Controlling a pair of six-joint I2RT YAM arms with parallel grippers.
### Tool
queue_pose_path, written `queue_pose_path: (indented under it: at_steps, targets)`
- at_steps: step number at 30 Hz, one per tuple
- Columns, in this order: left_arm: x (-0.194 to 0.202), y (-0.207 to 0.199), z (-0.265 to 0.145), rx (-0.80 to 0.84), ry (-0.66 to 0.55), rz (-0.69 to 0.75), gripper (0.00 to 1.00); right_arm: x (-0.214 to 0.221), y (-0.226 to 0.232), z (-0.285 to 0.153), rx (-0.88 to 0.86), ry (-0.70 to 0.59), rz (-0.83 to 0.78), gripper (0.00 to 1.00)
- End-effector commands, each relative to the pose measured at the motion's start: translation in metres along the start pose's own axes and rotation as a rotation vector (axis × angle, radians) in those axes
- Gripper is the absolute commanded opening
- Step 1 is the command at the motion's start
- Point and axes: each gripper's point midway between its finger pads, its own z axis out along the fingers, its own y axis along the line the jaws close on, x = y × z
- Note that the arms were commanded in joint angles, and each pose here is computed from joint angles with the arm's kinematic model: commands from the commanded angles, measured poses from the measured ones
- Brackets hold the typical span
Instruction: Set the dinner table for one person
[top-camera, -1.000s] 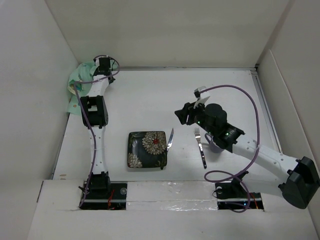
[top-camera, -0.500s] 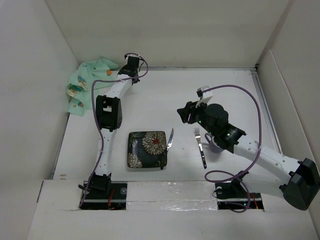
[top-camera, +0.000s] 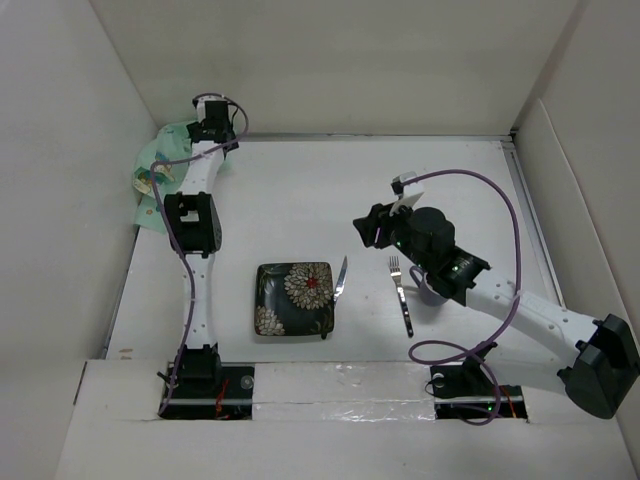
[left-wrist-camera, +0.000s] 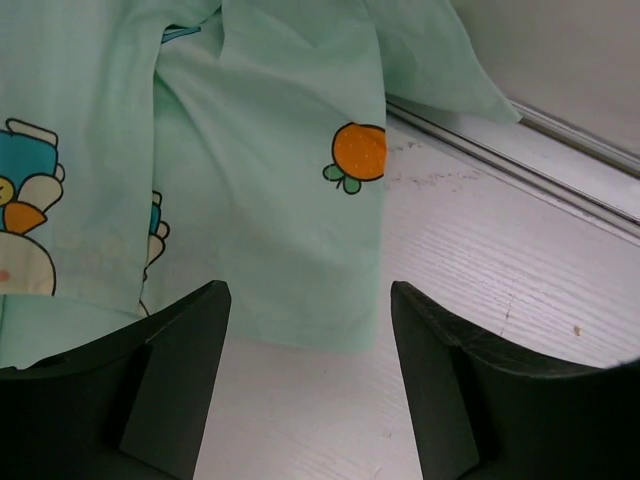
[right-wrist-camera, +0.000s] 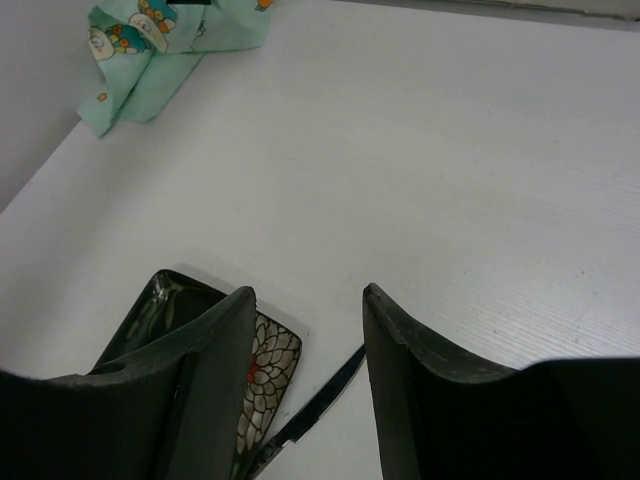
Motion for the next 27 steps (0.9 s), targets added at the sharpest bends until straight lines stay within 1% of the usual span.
queue_pose_path:
  at_steps: [1,3,8,10,11,12,14,15,16,17,18,19,20,21,22,26,27]
  targets:
    - [0.017,-0.015,0.01,0.026,0.026,0.057,0.63,-0.025,0.013,0.001,-0.041,-0.067,0.001,0.52]
    - [0.034,-0.017,0.02,0.037,0.064,0.089,0.63,-0.022,0.014,0.003,-0.045,-0.058,0.0,0.53]
    - [0.062,-0.016,0.032,0.055,0.124,0.194,0.64,-0.024,0.017,0.003,-0.059,-0.061,0.005,0.52]
    - [0.079,-0.012,0.037,0.047,0.161,0.227,0.58,-0.024,0.022,0.002,-0.076,-0.059,0.004,0.53]
    - [0.082,-0.015,0.037,0.066,0.174,0.233,0.45,-0.025,0.022,0.001,-0.072,-0.062,0.006,0.53]
    - [0.079,-0.015,0.035,0.067,0.17,0.232,0.45,-0.025,0.02,0.001,-0.065,-0.064,0.005,0.53]
    - [0.087,-0.016,0.033,0.085,0.199,0.229,0.36,-0.025,0.019,-0.001,-0.058,-0.067,0.005,0.53]
    - [0.086,-0.019,0.029,0.102,0.204,0.221,0.34,-0.026,0.018,-0.001,-0.051,-0.067,0.007,0.53]
    - [0.1,-0.016,0.029,0.103,0.24,0.227,0.31,-0.027,0.018,-0.002,-0.051,-0.07,0.009,0.53]
    - [0.103,-0.017,0.028,0.108,0.244,0.224,0.26,-0.029,0.017,-0.004,-0.044,-0.077,0.013,0.53]
    - [0.109,-0.015,0.027,0.107,0.259,0.227,0.23,-0.029,0.016,-0.005,-0.04,-0.077,0.016,0.53]
    - [0.112,-0.014,0.028,0.1,0.266,0.226,0.17,-0.03,0.016,-0.006,-0.041,-0.078,0.016,0.53]
    - [0.114,-0.013,0.026,0.095,0.275,0.212,0.07,-0.032,0.016,-0.008,-0.042,-0.086,0.019,0.53]
    - [0.114,-0.022,0.022,0.146,0.284,0.199,0.04,-0.034,0.016,-0.009,-0.04,-0.091,0.02,0.53]
    - [0.117,-0.025,0.021,0.164,0.298,0.193,0.0,-0.034,0.015,-0.01,-0.037,-0.093,0.019,0.53]
    - [0.128,-0.031,0.014,0.209,0.337,0.162,0.0,-0.036,0.013,-0.013,-0.03,-0.1,0.022,0.53]
    - [0.122,-0.032,0.01,0.214,0.326,0.152,0.0,-0.036,0.013,-0.013,-0.029,-0.102,0.021,0.53]
